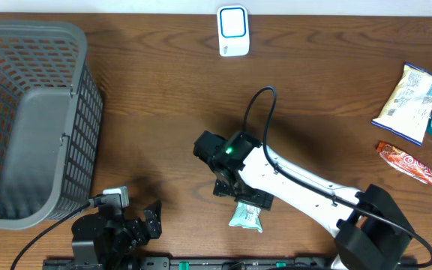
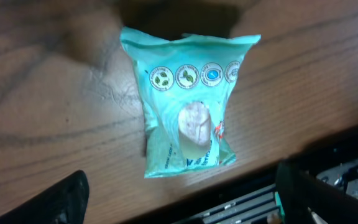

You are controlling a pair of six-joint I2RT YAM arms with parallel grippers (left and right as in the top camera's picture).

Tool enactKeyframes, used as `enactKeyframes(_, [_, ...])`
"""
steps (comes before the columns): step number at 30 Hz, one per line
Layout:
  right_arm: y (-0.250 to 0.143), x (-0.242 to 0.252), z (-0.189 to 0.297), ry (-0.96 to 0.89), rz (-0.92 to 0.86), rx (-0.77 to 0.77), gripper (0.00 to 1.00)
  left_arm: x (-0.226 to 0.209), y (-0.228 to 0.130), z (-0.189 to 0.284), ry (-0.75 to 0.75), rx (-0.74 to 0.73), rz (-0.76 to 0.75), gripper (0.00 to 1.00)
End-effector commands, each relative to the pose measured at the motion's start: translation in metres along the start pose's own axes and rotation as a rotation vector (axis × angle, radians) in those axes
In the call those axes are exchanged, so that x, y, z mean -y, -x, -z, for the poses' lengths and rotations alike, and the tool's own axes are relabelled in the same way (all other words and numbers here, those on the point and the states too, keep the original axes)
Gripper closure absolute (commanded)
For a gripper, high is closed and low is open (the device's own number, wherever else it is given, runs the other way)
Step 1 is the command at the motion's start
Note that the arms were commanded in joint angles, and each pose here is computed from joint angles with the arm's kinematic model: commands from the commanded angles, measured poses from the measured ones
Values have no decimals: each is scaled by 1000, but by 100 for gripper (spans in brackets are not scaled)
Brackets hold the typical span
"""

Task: Scan the item barcode
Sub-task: 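Reach the right gripper to the mint-green pouch and grasp it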

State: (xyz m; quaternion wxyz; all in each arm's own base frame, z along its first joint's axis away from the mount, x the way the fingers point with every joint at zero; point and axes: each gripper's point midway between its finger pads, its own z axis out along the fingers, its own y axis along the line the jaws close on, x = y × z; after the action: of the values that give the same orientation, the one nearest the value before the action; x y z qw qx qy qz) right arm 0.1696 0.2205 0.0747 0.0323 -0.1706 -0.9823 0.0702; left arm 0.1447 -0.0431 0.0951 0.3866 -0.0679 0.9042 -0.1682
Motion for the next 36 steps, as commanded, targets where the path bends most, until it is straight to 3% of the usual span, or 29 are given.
enactKeyframes(1, [13,2,-1,-22,-52,99,16,1,-4,-1,-8,-15,13,2])
enactKeyframes(9, [9,-3,-39,-131,-17,57,23,1,-4,-1,-8,-15,13,2])
enactKeyframes(17, [-11,-6,-66,-194,52,-73,46,1,-4,-1,-8,-15,13,2])
enactKeyframes(21, [-11,-5,-66,-199,50,-75,50,1,-4,-1,-8,-15,13,2])
enactKeyframes(27, [-8,-5,-67,-202,50,-64,74,1,-4,-1,-8,-15,13,2])
enactKeyframes(31, [2,-5,-61,-201,75,-48,98,1,-4,-1,-8,-15,13,2])
enactKeyframes(36, [17,9,-21,-240,-12,-139,98,1,-4,-1,-8,-15,13,2])
